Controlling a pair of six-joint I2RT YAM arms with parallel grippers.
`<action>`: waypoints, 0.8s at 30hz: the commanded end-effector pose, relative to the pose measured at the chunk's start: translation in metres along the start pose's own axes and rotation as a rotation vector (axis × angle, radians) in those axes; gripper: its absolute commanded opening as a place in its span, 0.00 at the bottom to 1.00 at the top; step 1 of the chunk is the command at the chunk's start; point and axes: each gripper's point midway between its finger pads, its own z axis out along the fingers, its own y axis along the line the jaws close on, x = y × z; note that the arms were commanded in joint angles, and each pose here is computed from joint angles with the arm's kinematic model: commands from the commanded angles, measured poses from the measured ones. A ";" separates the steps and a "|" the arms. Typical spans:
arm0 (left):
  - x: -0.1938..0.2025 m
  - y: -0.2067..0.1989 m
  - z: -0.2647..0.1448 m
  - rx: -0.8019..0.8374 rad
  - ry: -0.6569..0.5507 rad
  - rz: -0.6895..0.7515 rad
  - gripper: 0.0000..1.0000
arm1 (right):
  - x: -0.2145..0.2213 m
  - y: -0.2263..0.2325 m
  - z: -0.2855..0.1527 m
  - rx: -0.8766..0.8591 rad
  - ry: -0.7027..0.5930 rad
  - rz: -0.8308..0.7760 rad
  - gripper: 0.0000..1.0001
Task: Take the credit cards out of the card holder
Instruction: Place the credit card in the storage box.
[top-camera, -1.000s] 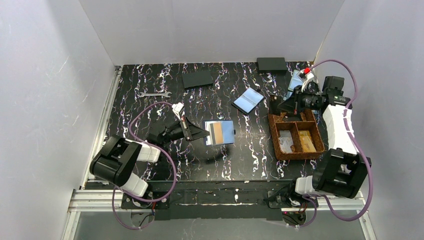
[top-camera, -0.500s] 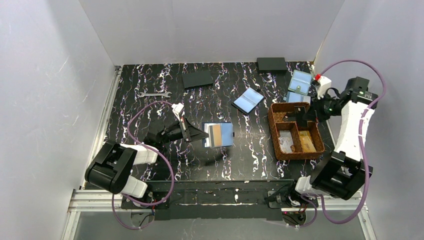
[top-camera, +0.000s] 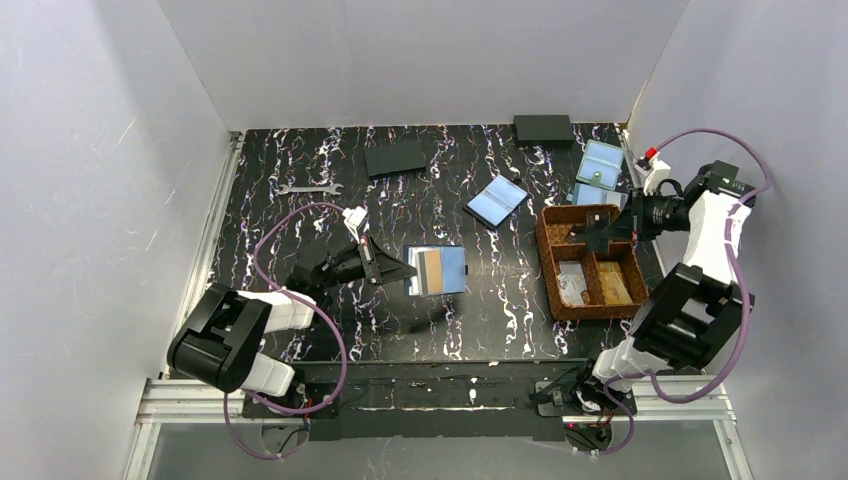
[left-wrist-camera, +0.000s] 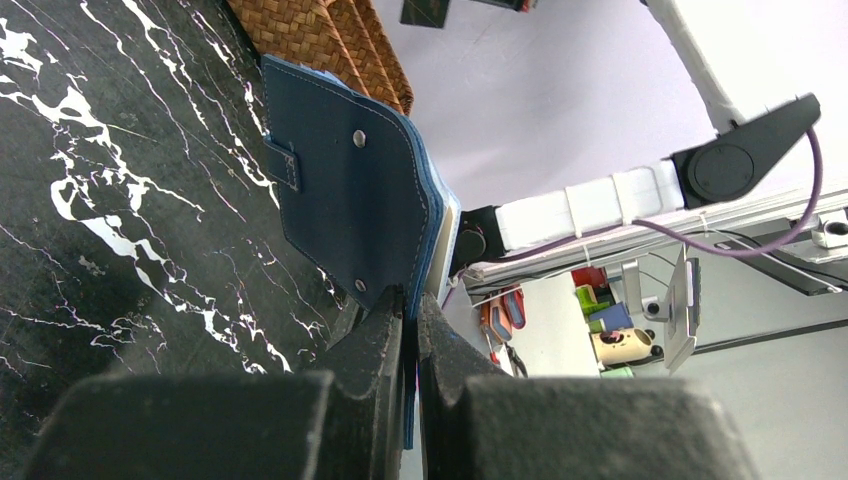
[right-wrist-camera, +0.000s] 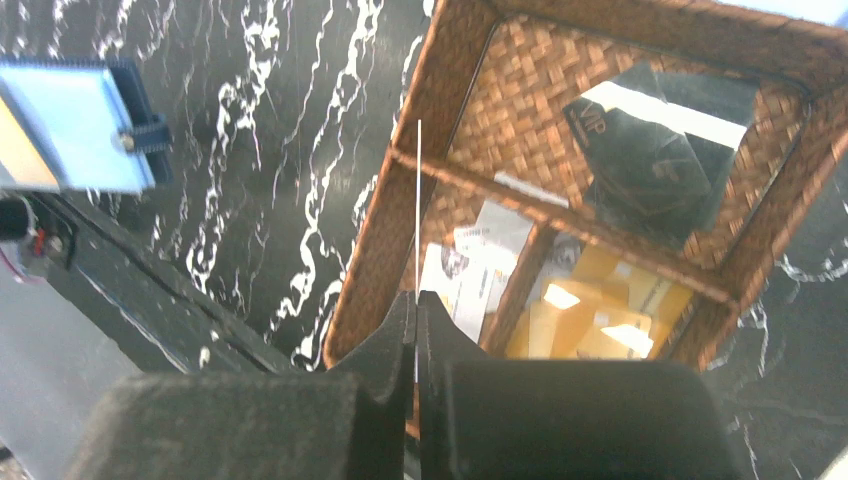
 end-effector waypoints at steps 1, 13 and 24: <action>-0.003 -0.013 -0.004 0.036 -0.017 0.068 0.00 | -0.031 -0.011 0.026 -0.044 -0.128 0.141 0.01; 0.000 -0.011 -0.006 0.035 -0.019 0.065 0.00 | -0.050 -0.034 0.069 -0.002 -0.097 0.205 0.01; -0.003 -0.014 -0.005 0.043 -0.022 0.064 0.00 | -0.032 -0.048 0.085 0.043 0.011 0.182 0.07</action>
